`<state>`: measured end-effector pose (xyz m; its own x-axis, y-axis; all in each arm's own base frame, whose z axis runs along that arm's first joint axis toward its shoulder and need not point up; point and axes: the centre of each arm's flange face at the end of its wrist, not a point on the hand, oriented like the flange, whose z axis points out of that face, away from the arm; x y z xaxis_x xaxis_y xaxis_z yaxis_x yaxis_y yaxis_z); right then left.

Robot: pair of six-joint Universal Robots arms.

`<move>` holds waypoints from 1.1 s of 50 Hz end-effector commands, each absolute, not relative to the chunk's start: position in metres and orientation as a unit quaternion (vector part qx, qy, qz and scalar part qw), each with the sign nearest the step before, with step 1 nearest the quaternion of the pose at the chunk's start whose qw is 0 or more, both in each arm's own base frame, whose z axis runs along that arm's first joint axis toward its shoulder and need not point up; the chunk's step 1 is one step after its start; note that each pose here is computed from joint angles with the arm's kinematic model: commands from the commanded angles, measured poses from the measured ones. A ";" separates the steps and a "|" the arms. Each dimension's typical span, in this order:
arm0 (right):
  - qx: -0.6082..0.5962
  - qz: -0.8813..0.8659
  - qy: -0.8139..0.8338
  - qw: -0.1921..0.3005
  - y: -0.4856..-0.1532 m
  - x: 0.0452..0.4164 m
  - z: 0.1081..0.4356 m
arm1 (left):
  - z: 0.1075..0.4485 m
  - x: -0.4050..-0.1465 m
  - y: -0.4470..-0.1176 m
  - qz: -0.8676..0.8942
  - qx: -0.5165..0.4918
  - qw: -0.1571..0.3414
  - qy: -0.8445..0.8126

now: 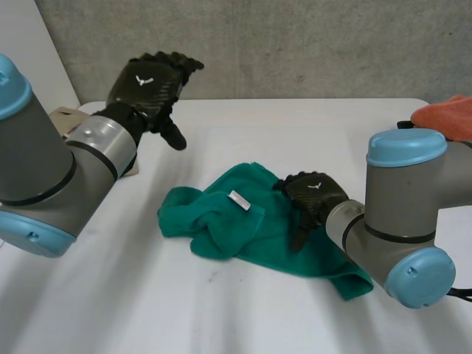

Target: Fold the laundry.

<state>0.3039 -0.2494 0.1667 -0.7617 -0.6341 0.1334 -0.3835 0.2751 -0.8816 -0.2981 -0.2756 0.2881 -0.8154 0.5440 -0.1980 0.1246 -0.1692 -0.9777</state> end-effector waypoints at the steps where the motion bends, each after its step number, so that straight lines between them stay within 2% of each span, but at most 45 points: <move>1: -0.301 -0.547 0.775 0.097 -0.251 0.291 0.189 | 0.261 -0.310 -0.260 0.680 -0.311 0.173 -0.641; 4: -0.299 -0.564 0.764 0.091 -0.251 0.285 0.202 | 0.252 -0.315 -0.253 0.668 -0.332 0.184 -0.640; 8: -0.336 -0.572 0.746 0.054 -0.244 0.270 0.215 | 0.238 -0.324 -0.246 0.649 -0.370 0.198 -0.635; 9: -0.362 -0.561 0.744 0.028 -0.241 0.261 0.213 | 0.232 -0.328 -0.244 0.640 -0.385 0.199 -0.635; 12: -0.408 -0.528 0.745 -0.010 -0.229 0.246 0.202 | 0.219 -0.336 -0.243 0.622 -0.412 0.195 -0.637; 16: -0.448 -0.493 0.745 -0.040 -0.217 0.234 0.181 | 0.206 -0.344 -0.243 0.597 -0.442 0.181 -0.645; 28: -0.436 -0.540 0.719 -0.042 -0.214 0.228 0.141 | 0.172 -0.356 -0.250 0.533 -0.492 0.149 -0.673; 40: -0.442 -0.527 0.725 -0.034 -0.219 0.232 0.111 | 0.154 -0.351 -0.263 0.519 -0.510 0.103 -0.678; 44: -0.430 -0.551 0.714 -0.042 -0.227 0.232 0.115 | 0.158 -0.350 -0.266 0.528 -0.504 0.096 -0.677; 48: -0.395 -0.604 0.689 -0.066 -0.241 0.228 0.143 | 0.190 -0.343 -0.270 0.559 -0.474 0.080 -0.675; 53: -0.368 -0.659 0.649 -0.089 -0.254 0.223 0.202 | 0.258 -0.313 -0.273 0.631 -0.367 0.071 -0.680; 55: -0.368 -0.661 0.647 -0.093 -0.257 0.221 0.219 | 0.274 -0.302 -0.272 0.647 -0.330 0.076 -0.683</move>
